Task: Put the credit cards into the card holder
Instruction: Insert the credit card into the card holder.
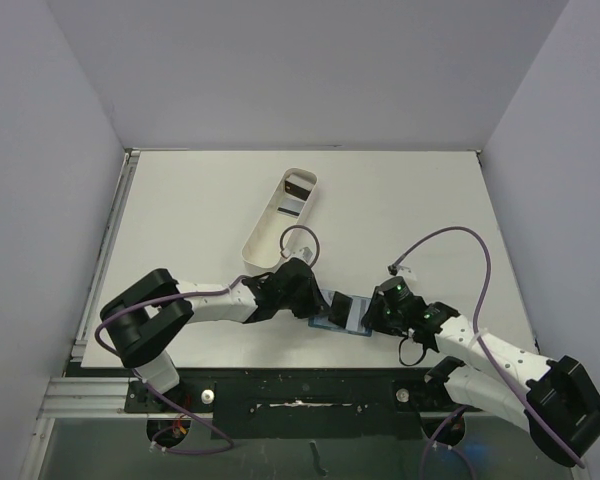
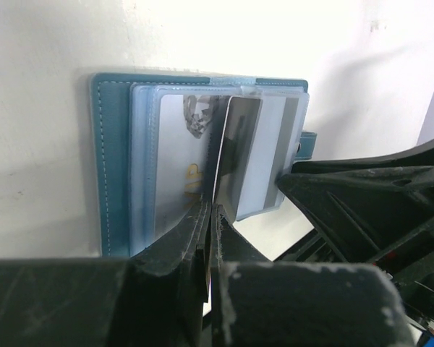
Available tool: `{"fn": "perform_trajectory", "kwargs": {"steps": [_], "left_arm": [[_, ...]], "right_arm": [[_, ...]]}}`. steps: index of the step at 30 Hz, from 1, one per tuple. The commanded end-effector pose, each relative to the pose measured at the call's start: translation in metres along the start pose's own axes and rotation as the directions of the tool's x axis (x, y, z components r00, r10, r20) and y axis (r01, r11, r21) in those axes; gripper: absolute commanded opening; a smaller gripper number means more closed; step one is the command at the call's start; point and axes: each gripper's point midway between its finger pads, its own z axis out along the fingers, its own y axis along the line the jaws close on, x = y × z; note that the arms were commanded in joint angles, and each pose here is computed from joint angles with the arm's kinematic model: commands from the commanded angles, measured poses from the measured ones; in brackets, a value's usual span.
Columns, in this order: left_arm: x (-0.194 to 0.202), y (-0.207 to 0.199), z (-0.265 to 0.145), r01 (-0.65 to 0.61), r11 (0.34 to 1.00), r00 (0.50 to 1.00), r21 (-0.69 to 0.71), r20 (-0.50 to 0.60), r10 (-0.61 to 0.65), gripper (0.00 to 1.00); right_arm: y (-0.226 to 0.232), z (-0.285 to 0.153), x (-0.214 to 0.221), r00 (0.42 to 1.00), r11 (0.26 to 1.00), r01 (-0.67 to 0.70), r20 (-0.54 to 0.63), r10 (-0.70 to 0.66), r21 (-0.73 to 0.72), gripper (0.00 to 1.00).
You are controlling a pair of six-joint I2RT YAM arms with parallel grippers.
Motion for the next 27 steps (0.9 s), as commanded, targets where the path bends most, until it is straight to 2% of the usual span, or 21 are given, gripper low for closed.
{"fn": "perform_trajectory", "kwargs": {"steps": [1, 27], "left_arm": [[-0.013, -0.011, 0.004, -0.044, 0.999, 0.998, 0.000, 0.054, 0.044, 0.00], [0.011, -0.016, 0.013, -0.133, 0.991, 0.990, 0.022, -0.052, 0.134, 0.00]], "right_arm": [[0.012, -0.001, 0.001, 1.000, 0.998, -0.014, 0.005, 0.014, -0.053, 0.29], [0.011, -0.007, -0.012, 0.999, 1.000, -0.010, 0.051, 0.011, -0.025, 0.30]]}}
